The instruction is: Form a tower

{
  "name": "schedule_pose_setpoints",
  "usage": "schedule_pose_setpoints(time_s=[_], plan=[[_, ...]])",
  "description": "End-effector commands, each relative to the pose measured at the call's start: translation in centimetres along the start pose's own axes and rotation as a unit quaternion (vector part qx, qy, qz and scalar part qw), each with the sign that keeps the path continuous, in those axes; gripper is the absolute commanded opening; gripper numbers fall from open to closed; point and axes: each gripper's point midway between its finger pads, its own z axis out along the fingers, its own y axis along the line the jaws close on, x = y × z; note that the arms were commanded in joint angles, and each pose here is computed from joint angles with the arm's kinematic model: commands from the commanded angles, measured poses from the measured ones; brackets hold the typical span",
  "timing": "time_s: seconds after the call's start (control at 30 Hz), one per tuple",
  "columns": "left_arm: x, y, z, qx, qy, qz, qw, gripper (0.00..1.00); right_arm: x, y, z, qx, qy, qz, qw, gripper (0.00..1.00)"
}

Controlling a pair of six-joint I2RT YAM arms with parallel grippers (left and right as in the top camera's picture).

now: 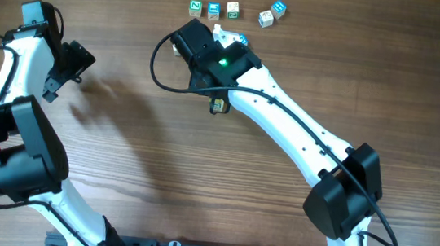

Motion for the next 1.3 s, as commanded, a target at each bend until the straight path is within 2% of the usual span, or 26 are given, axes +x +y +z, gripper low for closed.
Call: schedule_pose_setpoints(time_s=[0.0,0.23,0.73,1.07,1.27], plan=[[-0.74,-0.07,-0.98,0.004,-0.015,-0.004,1.000,1.00,-0.10,-0.47,0.56,0.018,-0.007,0.005,1.000,0.04],[-0.74,-0.07,-0.98,0.004,-0.015,-0.004,1.000,1.00,0.28,-0.87,0.54,0.026,0.000,0.032,0.999,0.05],[-0.74,-0.07,-0.98,0.004,-0.015,-0.004,1.000,1.00,0.00,-0.59,0.57,0.020,-0.006,0.028,0.999,0.06],[-0.74,-0.07,-0.98,0.004,-0.015,-0.004,1.000,1.00,0.00,-0.59,0.57,0.020,-0.006,0.027,0.999,0.25],[-0.74,-0.08,-0.98,0.004,-0.015,-0.004,1.000,1.00,0.00,-0.58,0.57,0.020,-0.005,0.015,1.000,0.33]])
